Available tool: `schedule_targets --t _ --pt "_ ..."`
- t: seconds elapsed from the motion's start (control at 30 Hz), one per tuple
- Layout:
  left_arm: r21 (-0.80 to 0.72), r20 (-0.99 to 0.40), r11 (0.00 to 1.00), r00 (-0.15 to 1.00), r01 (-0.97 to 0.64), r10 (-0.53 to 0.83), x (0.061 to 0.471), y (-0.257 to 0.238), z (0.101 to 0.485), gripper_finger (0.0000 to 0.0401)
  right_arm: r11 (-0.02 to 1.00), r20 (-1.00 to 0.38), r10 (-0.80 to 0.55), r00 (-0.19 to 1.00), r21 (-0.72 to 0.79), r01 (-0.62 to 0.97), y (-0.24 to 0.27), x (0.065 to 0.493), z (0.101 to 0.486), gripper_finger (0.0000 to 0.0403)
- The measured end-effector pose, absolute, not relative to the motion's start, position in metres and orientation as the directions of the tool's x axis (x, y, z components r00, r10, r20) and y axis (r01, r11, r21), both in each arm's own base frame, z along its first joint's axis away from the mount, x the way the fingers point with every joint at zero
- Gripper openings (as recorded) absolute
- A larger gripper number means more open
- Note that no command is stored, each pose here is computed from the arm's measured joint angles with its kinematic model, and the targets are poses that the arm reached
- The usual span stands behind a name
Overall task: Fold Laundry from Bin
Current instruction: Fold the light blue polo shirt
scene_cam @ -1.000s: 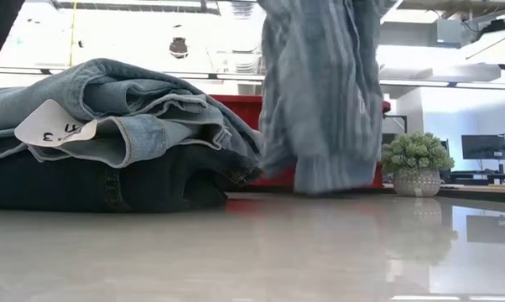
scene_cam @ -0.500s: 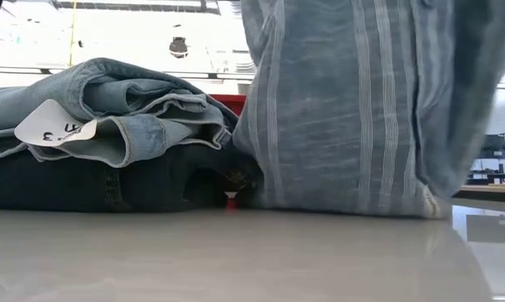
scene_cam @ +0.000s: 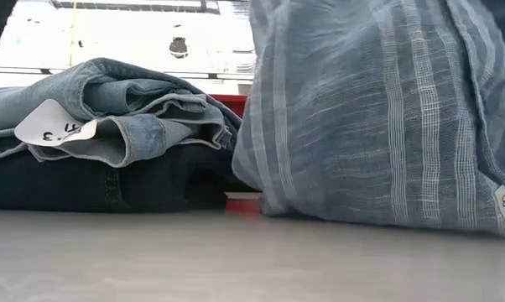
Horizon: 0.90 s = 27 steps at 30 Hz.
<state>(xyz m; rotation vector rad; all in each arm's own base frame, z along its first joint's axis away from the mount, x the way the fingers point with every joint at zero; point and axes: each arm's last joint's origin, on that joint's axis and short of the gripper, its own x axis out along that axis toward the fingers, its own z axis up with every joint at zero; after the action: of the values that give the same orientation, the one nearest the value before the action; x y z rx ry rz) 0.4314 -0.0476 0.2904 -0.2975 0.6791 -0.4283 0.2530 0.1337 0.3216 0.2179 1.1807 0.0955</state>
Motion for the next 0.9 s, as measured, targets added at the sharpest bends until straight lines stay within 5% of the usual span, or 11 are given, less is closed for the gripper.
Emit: schedule_targets --t 0.4,0.57,0.73,0.9 --pt "-0.385 -0.589 0.915 0.732 0.117 -0.342 0.464 0.031 0.23 0.0002 0.833 -0.824 0.328 0.462 0.483 0.27 0.038 0.2 0.25 0.0024" --pt "-0.342 -0.66 0.937 0.693 0.066 -0.29 0.469 0.035 0.203 0.0039 0.805 -0.846 0.306 0.436 0.475 0.356 0.017 0.189 0.221 0.003" --pt "-0.202 -0.687 0.977 0.703 0.061 -0.186 0.462 0.039 0.215 0.0107 0.794 -0.852 0.321 0.413 0.48 0.374 0.007 0.187 0.213 0.0076" --pt "-0.051 -0.621 0.997 0.784 -0.065 0.019 0.444 0.047 0.268 0.016 0.79 -0.848 0.321 0.422 0.486 0.375 0.0 0.187 0.213 0.0104"
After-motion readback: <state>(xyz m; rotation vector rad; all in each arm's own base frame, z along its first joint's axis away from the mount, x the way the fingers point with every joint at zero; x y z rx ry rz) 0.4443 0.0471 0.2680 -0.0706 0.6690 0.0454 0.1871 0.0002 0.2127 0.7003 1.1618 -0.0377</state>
